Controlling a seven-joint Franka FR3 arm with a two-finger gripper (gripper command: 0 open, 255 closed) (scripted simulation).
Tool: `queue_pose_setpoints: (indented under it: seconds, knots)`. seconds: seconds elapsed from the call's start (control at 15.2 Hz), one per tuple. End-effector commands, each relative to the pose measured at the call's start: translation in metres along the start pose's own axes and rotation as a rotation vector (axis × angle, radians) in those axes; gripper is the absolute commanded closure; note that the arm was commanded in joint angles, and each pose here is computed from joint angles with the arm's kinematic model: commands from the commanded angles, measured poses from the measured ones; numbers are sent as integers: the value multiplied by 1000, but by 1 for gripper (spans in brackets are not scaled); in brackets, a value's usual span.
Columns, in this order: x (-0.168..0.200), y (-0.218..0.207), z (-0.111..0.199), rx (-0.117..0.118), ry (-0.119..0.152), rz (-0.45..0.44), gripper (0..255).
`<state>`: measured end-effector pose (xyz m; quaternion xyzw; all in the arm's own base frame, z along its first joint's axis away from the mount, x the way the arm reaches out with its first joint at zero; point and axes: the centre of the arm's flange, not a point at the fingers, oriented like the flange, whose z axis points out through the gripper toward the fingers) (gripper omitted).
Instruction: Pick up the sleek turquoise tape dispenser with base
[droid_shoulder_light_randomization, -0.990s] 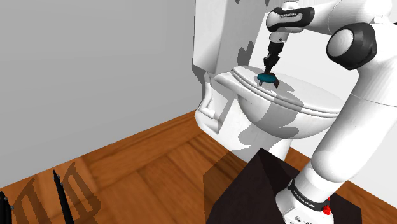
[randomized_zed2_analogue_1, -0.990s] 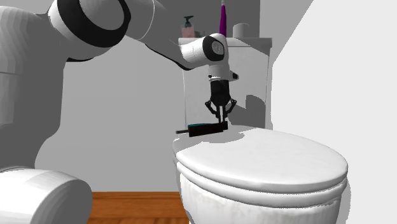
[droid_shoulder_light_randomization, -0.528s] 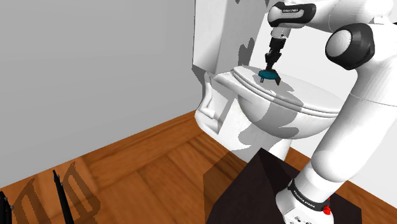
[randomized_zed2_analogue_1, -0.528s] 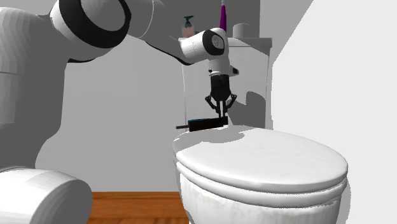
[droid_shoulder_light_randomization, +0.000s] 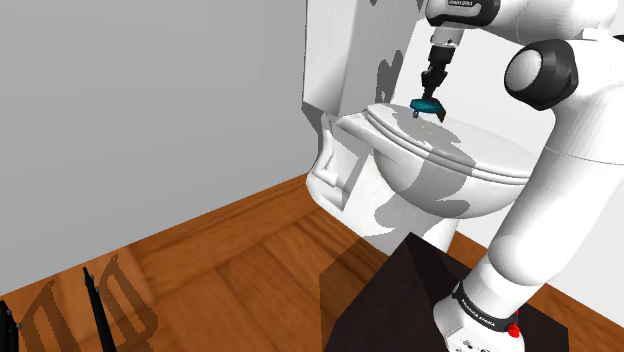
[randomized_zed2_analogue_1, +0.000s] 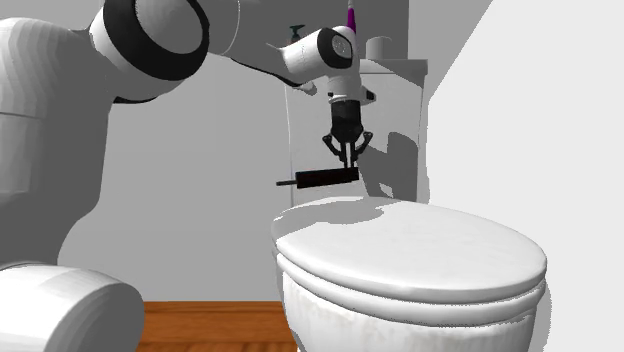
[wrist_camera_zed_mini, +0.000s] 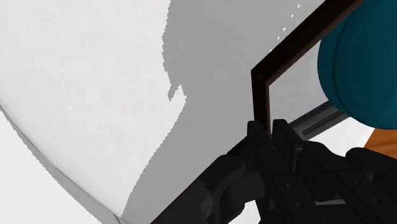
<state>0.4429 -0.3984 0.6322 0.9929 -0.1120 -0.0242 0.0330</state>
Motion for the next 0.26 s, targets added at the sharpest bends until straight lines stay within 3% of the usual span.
queue_pose_setpoints:
  seconds: [0.0,0.2]
  knots:
    - [-1,0,-11,0,0,0,255]
    - [-1,0,-17,0,0,0,255]
